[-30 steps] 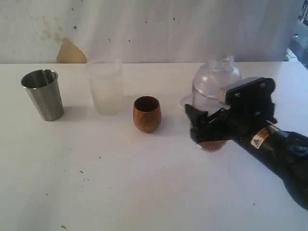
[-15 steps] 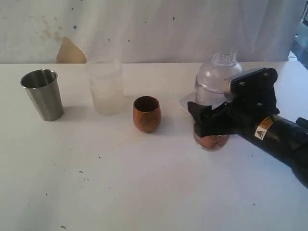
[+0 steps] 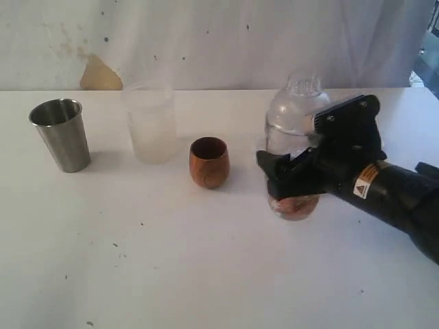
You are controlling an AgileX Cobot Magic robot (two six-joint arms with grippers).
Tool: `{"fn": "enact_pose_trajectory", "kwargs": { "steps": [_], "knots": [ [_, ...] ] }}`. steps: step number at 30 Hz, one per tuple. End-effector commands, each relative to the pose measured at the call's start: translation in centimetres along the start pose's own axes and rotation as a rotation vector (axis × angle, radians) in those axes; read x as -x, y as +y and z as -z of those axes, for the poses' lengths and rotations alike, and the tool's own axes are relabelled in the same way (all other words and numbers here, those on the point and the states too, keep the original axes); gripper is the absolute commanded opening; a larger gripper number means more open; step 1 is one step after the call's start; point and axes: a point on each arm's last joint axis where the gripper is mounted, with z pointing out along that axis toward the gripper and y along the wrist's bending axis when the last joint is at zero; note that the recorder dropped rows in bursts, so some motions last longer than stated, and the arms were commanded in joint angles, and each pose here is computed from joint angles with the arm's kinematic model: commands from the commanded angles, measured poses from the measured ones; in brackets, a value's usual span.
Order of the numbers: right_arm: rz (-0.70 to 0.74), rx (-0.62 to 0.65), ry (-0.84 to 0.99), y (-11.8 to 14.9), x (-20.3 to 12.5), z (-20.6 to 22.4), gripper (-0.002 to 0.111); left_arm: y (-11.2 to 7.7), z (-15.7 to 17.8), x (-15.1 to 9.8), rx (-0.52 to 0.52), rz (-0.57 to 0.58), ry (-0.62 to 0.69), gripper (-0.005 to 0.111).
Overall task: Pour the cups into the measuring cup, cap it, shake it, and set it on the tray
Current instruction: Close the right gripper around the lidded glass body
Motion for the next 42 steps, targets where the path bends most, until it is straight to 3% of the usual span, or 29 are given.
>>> {"fn": "enact_pose_trajectory", "kwargs": {
  "steps": [1, 5, 9, 12, 14, 16, 17, 20, 22, 23, 25, 26, 27, 29, 34, 35, 38, 40, 42],
  "knots": [
    [0.044, 0.249, -0.122, 4.2, 1.5, 0.2, 0.0, 0.0, 0.0, -0.1, -0.004, 0.01, -0.003, 0.0],
    [0.007, 0.089, -0.179, 2.7, 2.4, -0.1, 0.0, 0.0, 0.0, -0.1, -0.004, 0.01, -0.003, 0.0],
    [0.02, -0.052, -0.101, 0.0, 1.6, -0.1, 0.0, 0.0, 0.0, -0.1, -0.004, 0.01, -0.003, 0.0],
    [0.016, -0.007, -0.038, 0.3, 0.5, 0.2, 0.0, 0.0, 0.0, -0.1, -0.004, 0.01, -0.003, 0.0],
    [0.002, 0.18, -0.076, 3.2, 0.5, 0.5, 0.0, 0.0, 0.0, -0.1, -0.004, 0.01, -0.003, 0.0],
    [0.003, 0.186, -0.141, 4.3, 1.4, 0.3, 0.0, 0.0, 0.0, -0.1, -0.004, 0.01, -0.003, 0.0],
    [0.019, 0.153, -0.16, 4.1, 1.7, 0.2, 0.0, 0.0, 0.0, -0.1, -0.004, 0.01, -0.003, 0.0],
    [-0.045, -0.107, -0.206, 0.3, 2.2, 0.3, 0.0, 0.0, 0.0, -0.1, -0.004, 0.01, -0.003, 0.0],
    [-0.046, -0.183, -0.157, -1.8, 1.3, 0.7, 0.0, 0.0, 0.0, -0.1, -0.004, 0.01, -0.003, 0.0],
    [-0.019, -0.16, -0.124, -1.9, 0.8, 0.9, 0.0, 0.0, 0.0, -0.1, -0.004, 0.01, -0.003, 0.0],
    [0.033, 0.026, -0.066, 0.1, 0.1, 1.3, 0.0, 0.0, 0.0, -0.1, -0.004, 0.01, -0.003, 0.0],
    [0.03, 0.182, -0.055, 2.1, 0.1, 1.4, 0.0, 0.0, 0.0, -0.1, -0.004, 0.01, -0.003, 0.0],
    [0.021, 0.239, -0.069, 3.0, 0.3, 1.4, 0.0, 0.0, 0.0, -0.1, -0.004, 0.01, -0.003, 0.0],
    [0.072, 0.232, -0.13, 3.6, 1.2, 1.2, 0.0, 0.0, 0.0, -0.1, -0.004, 0.01, -0.003, 0.0],
    [0.069, -0.076, -0.102, -0.9, 1.4, 1.0, 0.0, 0.0, 0.0, -0.1, -0.004, 0.01, -0.003, 0.0],
    [0.061, -0.082, -0.085, -1.2, 1.2, 1.0, 0.0, 0.0, 0.0, -0.1, -0.004, 0.01, -0.003, 0.0],
    [0.017, 0.025, -0.066, 0.0, 0.8, 1.3, 0.0, 0.0, 0.0, -0.1, -0.004, 0.01, -0.003, 0.0],
    [0.035, 0.185, -0.1, 2.4, 1.0, 1.4, 0.0, 0.0, 0.0, -0.1, -0.004, 0.01, -0.003, 0.0],
    [0.026, 0.259, -0.119, 4.1, 1.2, 1.4, 0.0, 0.0, 0.0, -0.1, -0.004, 0.01, -0.003, 0.0]
  ]
}}
